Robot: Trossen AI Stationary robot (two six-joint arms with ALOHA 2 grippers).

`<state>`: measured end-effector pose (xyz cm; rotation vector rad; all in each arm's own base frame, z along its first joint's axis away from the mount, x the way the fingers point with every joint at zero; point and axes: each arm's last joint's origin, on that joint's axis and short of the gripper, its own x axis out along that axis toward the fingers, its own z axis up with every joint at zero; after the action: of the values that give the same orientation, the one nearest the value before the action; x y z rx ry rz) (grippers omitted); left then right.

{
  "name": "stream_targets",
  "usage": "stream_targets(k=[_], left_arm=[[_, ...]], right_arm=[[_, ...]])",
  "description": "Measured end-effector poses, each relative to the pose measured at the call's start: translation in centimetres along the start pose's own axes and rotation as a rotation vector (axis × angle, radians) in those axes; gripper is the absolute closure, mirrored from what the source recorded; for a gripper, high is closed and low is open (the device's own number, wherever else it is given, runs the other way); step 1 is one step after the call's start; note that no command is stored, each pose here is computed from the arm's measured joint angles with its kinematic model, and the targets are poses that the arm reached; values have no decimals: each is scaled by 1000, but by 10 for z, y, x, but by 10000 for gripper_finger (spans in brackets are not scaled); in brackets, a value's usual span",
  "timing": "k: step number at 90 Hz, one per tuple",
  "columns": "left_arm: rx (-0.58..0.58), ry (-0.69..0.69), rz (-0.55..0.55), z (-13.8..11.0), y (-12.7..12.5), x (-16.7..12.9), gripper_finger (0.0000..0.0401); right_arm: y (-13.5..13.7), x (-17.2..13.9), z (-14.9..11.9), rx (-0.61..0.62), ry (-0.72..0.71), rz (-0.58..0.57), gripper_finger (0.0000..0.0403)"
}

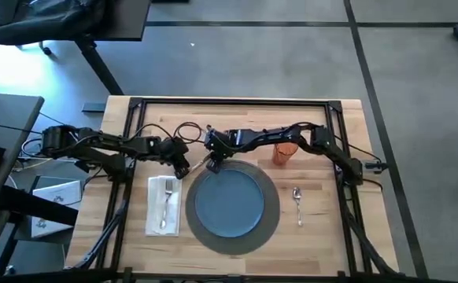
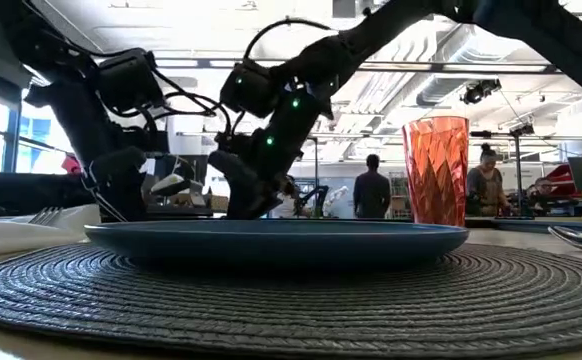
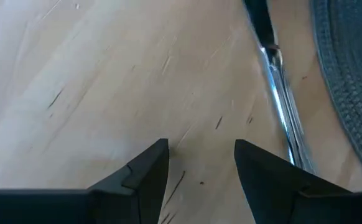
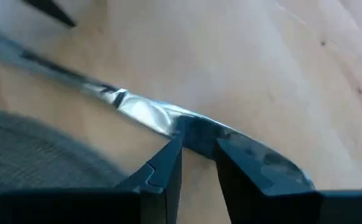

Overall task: Set table place
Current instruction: Put the silver table knife to the right of the gray table mat

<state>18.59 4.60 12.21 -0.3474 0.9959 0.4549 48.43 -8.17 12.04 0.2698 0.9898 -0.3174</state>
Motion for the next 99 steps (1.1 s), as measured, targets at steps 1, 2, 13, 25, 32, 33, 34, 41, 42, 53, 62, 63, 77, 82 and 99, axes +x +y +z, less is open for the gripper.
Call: stream_targets(k=[1, 2, 13, 25, 32, 33, 34, 41, 42, 53, 62, 63, 77, 82, 99], left_arm=[[0, 0, 0, 0, 0, 0, 231], [0, 0, -1, 0, 0, 0, 231], [0, -12, -7, 1, 0, 0, 231], [2, -32, -25, 3, -2, 0, 231], [-4, -57, -47, 6, -3, 0, 231], [-6, -61, -51, 6, -3, 0, 231], [-6, -65, -56, 7, -3, 0, 231], [-9, -96, -77, 10, -5, 0, 231], [-9, -101, -79, 11, -5, -1, 231], [-11, -133, -75, 15, -5, -2, 231], [-58, -175, -53, 28, -2, -5, 231], [-65, -180, -51, 29, -2, -6, 231], [-138, -194, -23, 35, 10, -6, 231], [-149, -181, -16, 34, 15, -4, 231], [-174, -86, -3, 20, 25, 12, 231]], right_arm=[[-1, 1, 0, 3, 0, -1, 320], [-2, 2, 0, 5, 0, -2, 320], [-11, 10, 3, 37, -38, -3, 320], [-14, 12, 6, 27, -76, -7, 320], [-15, 12, 7, 15, -76, -8, 320], [-16, 12, 7, 11, -77, -8, 320], [-16, 12, 8, 8, -77, -9, 320], [-18, 12, 8, 2, -76, -7, 320], [-18, 12, 8, 1, -76, -8, 320], [-19, 12, 8, -20, -75, -10, 320], [-18, 12, 8, -23, -74, -10, 320], [-18, 12, 7, -24, -74, -9, 320], [-16, 12, 7, -28, -74, -8, 320], [-16, 12, 7, -40, -73, -9, 320], [-16, 13, 10, -51, -112, -6, 320]])
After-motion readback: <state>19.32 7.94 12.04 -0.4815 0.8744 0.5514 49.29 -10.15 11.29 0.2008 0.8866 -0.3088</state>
